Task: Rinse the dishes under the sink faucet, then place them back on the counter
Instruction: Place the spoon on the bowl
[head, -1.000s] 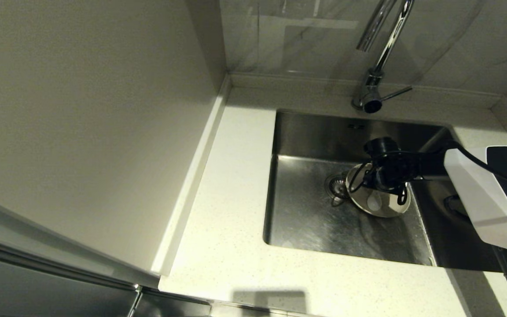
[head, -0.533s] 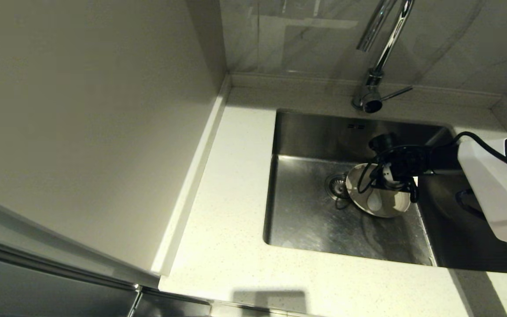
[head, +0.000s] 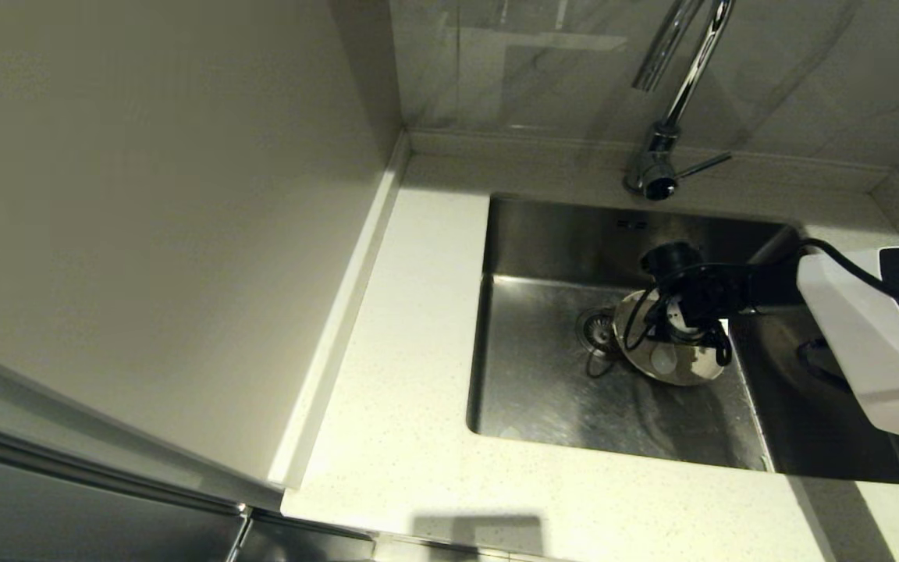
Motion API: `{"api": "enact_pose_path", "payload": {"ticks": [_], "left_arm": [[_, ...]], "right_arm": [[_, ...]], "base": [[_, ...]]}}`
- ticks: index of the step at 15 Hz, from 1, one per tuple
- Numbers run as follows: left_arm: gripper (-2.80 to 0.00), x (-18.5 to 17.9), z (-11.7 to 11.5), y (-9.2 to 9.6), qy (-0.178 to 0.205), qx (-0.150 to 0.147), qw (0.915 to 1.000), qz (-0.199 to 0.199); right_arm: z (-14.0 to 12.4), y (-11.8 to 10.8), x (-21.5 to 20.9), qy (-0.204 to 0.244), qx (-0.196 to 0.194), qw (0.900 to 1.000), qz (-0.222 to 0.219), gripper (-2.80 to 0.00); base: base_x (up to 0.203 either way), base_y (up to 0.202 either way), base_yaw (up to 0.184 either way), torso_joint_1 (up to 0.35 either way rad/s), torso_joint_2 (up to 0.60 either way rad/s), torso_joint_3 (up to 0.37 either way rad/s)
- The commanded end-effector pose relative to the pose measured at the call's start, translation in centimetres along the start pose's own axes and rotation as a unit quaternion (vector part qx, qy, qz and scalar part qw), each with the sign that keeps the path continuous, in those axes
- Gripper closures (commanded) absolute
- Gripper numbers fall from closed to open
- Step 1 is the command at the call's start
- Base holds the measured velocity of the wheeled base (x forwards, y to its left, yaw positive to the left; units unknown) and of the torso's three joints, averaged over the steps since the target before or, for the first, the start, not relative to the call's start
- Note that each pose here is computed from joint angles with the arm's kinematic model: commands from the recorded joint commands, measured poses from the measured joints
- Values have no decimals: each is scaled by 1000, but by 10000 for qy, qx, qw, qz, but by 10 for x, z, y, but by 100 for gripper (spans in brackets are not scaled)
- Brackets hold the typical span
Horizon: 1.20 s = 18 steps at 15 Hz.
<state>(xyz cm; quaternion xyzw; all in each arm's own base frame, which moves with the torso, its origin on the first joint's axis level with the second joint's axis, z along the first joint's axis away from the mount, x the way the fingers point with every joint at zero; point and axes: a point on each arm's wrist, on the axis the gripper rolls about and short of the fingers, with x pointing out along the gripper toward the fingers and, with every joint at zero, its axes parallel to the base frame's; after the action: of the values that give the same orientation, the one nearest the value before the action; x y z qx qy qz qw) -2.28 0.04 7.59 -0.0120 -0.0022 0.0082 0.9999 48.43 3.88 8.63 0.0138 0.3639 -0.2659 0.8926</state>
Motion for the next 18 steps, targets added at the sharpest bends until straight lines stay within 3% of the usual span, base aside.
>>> {"api": "enact_pose_path", "payload": {"ticks": [1,9,18], "left_arm": [[0,0,0,0,-23,-3,10000,2],[0,0,0,0,-17,-3,10000,2],[0,0,0,0,-17,-3,10000,2]], "right_arm": [[-17,5,10,224,-176,9996,-75,-280],[-17,21,10,104,-240,9996,49,-280],[-12,15,20,47,-114,9999,-5,-280]], "base": [[0,0,0,0,0,0],[0,0,0,0,0,0],[0,0,0,0,0,0]]}}
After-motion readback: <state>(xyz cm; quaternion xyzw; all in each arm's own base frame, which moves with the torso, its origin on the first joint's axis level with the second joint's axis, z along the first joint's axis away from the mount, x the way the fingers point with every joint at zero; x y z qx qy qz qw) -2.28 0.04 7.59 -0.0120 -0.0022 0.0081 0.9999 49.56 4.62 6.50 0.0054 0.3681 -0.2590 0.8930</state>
